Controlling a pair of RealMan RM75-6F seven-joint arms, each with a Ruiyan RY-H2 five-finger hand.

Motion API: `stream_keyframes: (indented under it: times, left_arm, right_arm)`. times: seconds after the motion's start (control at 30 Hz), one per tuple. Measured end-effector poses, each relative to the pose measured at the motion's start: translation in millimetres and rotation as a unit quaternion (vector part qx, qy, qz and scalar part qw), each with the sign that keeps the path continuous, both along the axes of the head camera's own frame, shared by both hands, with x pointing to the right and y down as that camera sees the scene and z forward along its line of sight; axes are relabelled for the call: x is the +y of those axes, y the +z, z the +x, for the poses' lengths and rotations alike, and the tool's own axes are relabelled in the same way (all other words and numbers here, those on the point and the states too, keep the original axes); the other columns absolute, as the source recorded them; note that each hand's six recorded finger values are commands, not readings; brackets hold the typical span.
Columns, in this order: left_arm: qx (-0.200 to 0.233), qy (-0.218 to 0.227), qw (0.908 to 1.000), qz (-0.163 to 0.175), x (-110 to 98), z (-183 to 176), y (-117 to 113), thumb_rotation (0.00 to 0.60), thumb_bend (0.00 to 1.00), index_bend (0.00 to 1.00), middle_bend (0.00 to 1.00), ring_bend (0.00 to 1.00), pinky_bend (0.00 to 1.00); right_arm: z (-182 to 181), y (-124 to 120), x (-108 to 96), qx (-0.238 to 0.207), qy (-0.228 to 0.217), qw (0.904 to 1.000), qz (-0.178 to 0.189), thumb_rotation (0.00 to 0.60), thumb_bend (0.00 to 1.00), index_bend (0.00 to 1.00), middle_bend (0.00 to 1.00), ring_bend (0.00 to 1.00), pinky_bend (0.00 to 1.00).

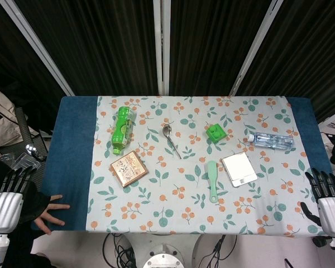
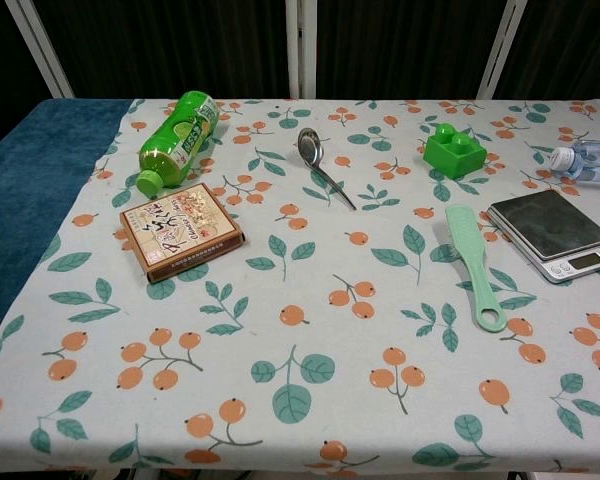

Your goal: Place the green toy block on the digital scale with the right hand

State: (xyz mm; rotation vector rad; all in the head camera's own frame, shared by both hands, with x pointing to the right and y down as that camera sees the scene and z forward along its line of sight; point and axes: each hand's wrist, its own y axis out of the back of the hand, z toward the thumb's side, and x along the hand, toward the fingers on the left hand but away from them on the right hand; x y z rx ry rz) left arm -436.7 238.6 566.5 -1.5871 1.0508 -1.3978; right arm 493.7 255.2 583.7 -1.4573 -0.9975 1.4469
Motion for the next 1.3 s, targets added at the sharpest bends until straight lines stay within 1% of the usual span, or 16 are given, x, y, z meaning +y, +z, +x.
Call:
stream_keyframes:
  times: [0.27, 0.47, 0.63, 0.77, 0.9, 0.93, 0.97, 1.03, 1.07, 1.1, 1.2, 1.3]
  left_arm:
    - [0.001, 0.0, 1.0, 0.001, 2, 0, -1, 0.6, 0.05, 0.03, 0.03, 0.0, 0.0]
    - [0.0, 0.0, 1.0, 0.003, 2, -1, -2, 0.6, 0.05, 0.03, 0.03, 0.0, 0.0]
    - [0.001, -0.002, 1.0, 0.002, 1, -2, -1, 0.6, 0.05, 0.03, 0.03, 0.0, 0.0]
    - [0.004, -0.003, 1.0, 0.003, 1, -1, 1, 0.6, 0.05, 0.03, 0.03, 0.0, 0.0]
    - [0.005, 0.0, 1.0, -0.002, 2, 0, 5, 0.6, 0.05, 0.03, 0.03, 0.0, 0.0]
    - [0.005, 0.0, 1.0, -0.002, 3, 0, 5, 0.6, 0.05, 0.03, 0.03, 0.0, 0.0]
    - [0.006, -0.001, 1.0, -0.002, 3, 0, 5, 0.6, 0.05, 0.03, 0.03, 0.0, 0.0]
    - [0.007, -0.003, 1.0, -0.002, 3, -2, 5, 0.6, 0.05, 0.03, 0.03, 0.0, 0.0]
    - [0.007, -0.003, 1.0, -0.003, 3, -2, 6, 0.6, 0.05, 0.03, 0.03, 0.0, 0.0]
    - [0.007, -0.004, 1.0, -0.004, 4, -3, 6, 0.6, 0.05, 0.03, 0.03, 0.0, 0.0]
    - [0.008, -0.005, 0.9999, -0.005, 5, -4, 7, 0.6, 0.05, 0.03, 0.03, 0.0, 0.0]
    - [0.009, -0.005, 0.9999, -0.006, 6, -5, 7, 0.6, 0.05, 0.03, 0.03, 0.0, 0.0]
  right_arm:
    - [1, 0, 1, 0.001, -0.002, 1.0, 0.0, 0.6, 0.22, 0.0, 0.0, 0.0, 0.0]
    - [-5, 1, -2, 0.002, -0.013, 0.9999, -0.002, 0.6, 0.22, 0.0, 0.0, 0.0, 0.0]
    - [-20, 5, -7, 0.002, -0.038, 0.9992, -0.009, 0.6, 0.22, 0.0, 0.0, 0.0, 0.0]
    - [-39, 12, -13, 0.005, -0.071, 0.9973, -0.018, 0.6, 0.22, 0.0, 0.0, 0.0, 0.0]
    - [-62, 23, -14, 0.007, -0.108, 0.9933, -0.04, 0.6, 0.23, 0.0, 0.02, 0.0, 0.0]
    - [-67, 26, -14, 0.008, -0.116, 0.9921, -0.047, 0.6, 0.25, 0.0, 0.03, 0.0, 0.0]
    - [-71, 30, -13, 0.009, -0.123, 0.991, -0.054, 0.6, 0.29, 0.0, 0.04, 0.0, 0.0]
    - [-80, 37, -12, 0.008, -0.136, 0.988, -0.073, 0.6, 0.45, 0.0, 0.06, 0.0, 0.0]
    - [-84, 40, -11, 0.005, -0.141, 0.9866, -0.082, 0.6, 0.58, 0.0, 0.07, 0.0, 0.0]
    - [-89, 45, -10, 0.0, -0.147, 0.9846, -0.095, 0.6, 0.68, 0.0, 0.09, 0.0, 0.0]
    - [-102, 56, -8, -0.009, -0.162, 0.9785, -0.128, 0.6, 0.77, 0.0, 0.12, 0.0, 0.0]
    - [-109, 64, -8, -0.004, -0.172, 0.9748, -0.143, 0.6, 0.81, 0.0, 0.15, 0.0, 0.0]
